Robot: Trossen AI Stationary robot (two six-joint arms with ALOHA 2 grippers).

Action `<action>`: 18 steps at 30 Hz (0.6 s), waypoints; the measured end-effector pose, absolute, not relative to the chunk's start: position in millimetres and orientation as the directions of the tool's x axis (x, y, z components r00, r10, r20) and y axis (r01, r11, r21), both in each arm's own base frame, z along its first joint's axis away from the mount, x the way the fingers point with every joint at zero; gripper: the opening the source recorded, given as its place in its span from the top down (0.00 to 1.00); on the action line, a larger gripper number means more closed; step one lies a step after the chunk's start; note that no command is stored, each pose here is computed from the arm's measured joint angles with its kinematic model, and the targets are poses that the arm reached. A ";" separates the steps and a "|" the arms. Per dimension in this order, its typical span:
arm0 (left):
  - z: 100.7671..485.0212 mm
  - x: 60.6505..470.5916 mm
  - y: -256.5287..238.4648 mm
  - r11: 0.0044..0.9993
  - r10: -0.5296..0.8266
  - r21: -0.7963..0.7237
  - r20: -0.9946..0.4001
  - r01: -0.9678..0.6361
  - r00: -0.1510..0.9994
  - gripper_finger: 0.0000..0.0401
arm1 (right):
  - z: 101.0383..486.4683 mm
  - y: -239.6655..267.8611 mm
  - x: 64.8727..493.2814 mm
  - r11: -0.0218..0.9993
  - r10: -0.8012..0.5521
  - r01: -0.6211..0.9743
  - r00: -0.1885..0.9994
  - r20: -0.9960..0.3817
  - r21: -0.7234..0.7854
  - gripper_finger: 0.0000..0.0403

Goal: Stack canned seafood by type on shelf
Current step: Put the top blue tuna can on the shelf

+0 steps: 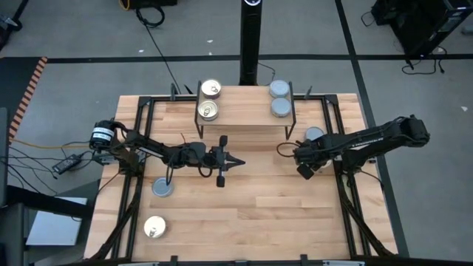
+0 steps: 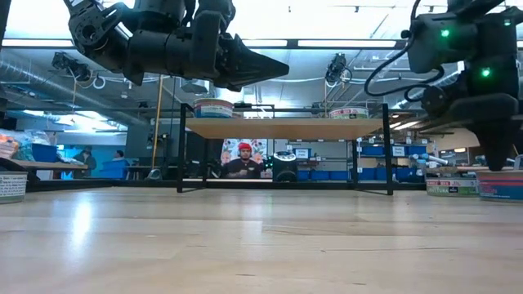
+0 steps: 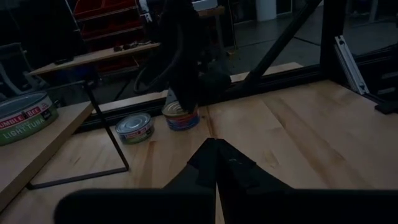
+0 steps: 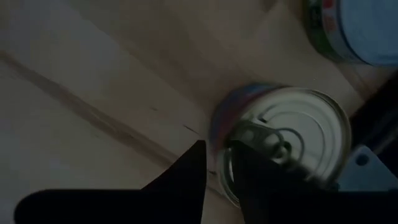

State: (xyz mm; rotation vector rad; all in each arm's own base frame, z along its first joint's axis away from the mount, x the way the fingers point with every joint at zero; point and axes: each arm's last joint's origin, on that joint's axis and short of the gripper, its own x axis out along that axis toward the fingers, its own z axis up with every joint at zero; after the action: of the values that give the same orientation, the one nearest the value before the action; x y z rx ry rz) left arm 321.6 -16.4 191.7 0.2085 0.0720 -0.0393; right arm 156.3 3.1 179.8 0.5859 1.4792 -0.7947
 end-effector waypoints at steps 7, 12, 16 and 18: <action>191.4 321.6 -16.4 0.978 -0.031 0.205 -0.078 0.046 0.997 0.99 | 179.8 -1.1 156.2 0.618 -0.112 0.775 -0.079 -0.991 -0.131 0.81; 191.3 321.6 -16.4 0.978 -0.031 0.205 -0.078 0.047 0.996 0.99 | 179.7 -1.5 156.2 0.622 -0.111 0.772 -0.079 -0.991 -0.132 0.83; 191.0 321.6 -16.4 0.978 -0.031 0.205 -0.082 0.047 0.996 0.99 | 179.5 -1.5 156.4 0.622 -0.111 0.773 -0.077 -0.991 -0.130 0.83; 191.0 321.6 -16.4 0.978 -0.031 0.205 -0.082 0.048 0.996 0.99 | 179.5 -1.5 156.4 0.621 -0.111 0.773 -0.076 -0.991 -0.129 0.83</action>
State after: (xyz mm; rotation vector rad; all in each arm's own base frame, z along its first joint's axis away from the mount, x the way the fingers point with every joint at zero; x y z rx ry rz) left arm 321.6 -16.4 191.0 0.2083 0.0786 -0.0399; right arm 156.4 -1.5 179.5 0.5881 1.4753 -0.8047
